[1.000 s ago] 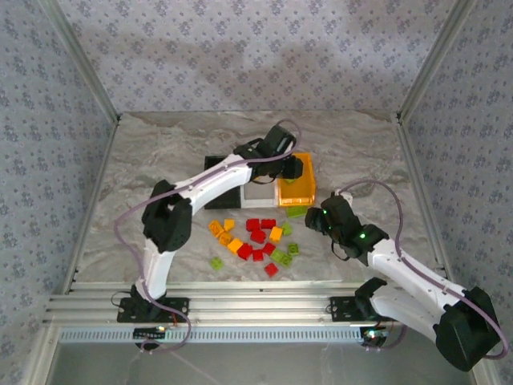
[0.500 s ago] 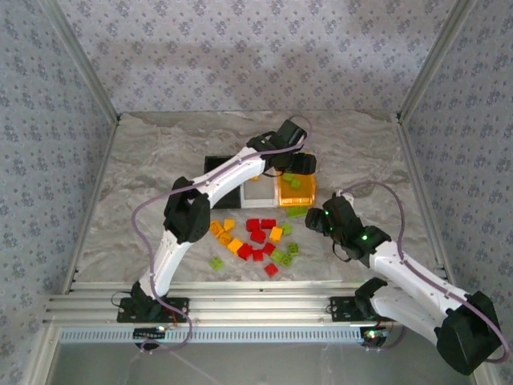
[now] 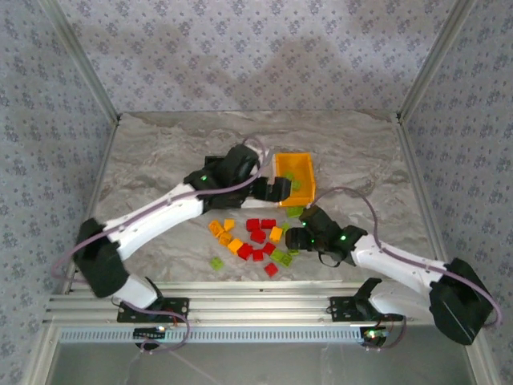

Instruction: Sort the legos into containers by color

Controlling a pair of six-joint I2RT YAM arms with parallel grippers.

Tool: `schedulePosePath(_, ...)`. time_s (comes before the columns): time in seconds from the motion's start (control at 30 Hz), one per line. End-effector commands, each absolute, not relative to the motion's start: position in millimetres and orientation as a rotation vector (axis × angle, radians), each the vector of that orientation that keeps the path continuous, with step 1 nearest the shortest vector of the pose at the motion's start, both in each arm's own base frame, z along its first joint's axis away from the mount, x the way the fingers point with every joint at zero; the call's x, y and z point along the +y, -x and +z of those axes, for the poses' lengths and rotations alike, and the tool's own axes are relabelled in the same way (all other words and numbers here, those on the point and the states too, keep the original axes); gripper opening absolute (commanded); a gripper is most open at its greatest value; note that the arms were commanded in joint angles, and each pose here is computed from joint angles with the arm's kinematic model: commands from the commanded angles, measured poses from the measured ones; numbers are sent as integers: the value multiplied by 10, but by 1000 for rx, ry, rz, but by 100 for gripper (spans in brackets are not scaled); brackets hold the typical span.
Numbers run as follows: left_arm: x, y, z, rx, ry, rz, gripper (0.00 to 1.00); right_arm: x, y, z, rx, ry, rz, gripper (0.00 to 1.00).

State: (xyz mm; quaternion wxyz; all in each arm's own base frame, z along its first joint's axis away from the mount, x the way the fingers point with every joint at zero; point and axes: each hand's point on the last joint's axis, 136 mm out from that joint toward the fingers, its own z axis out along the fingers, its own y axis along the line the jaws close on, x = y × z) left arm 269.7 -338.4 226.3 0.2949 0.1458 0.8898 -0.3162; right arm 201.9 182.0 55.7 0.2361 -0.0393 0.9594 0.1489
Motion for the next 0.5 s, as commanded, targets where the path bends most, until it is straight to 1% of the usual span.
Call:
schedulePosePath(0.0, -3068, -2598, 1986, 2407, -306, -754, 99, 1852, -2040, 508, 2642, 141, 325, 78)
schedulePosePath(0.17, -2641, -2414, 1812, 2433, -247, -642, 99, 1868, -2059, 386, 2668, 134, 262, 72)
schedulePosePath(0.27, -2496, -2354, 1768, 2433, -215, -617, 99, 1789, -2058, 339, 2687, 103, 192, 66)
schedulePosePath(0.4, -2390, -2310, 1722, 2439, -191, -592, 99, 1513, -2025, 312, 2707, 7, 56, 57)
schedulePosePath(0.47, -2361, -2300, 1703, 2441, -186, -583, 100, 1393, -2033, 348, 2694, -36, 16, 54)
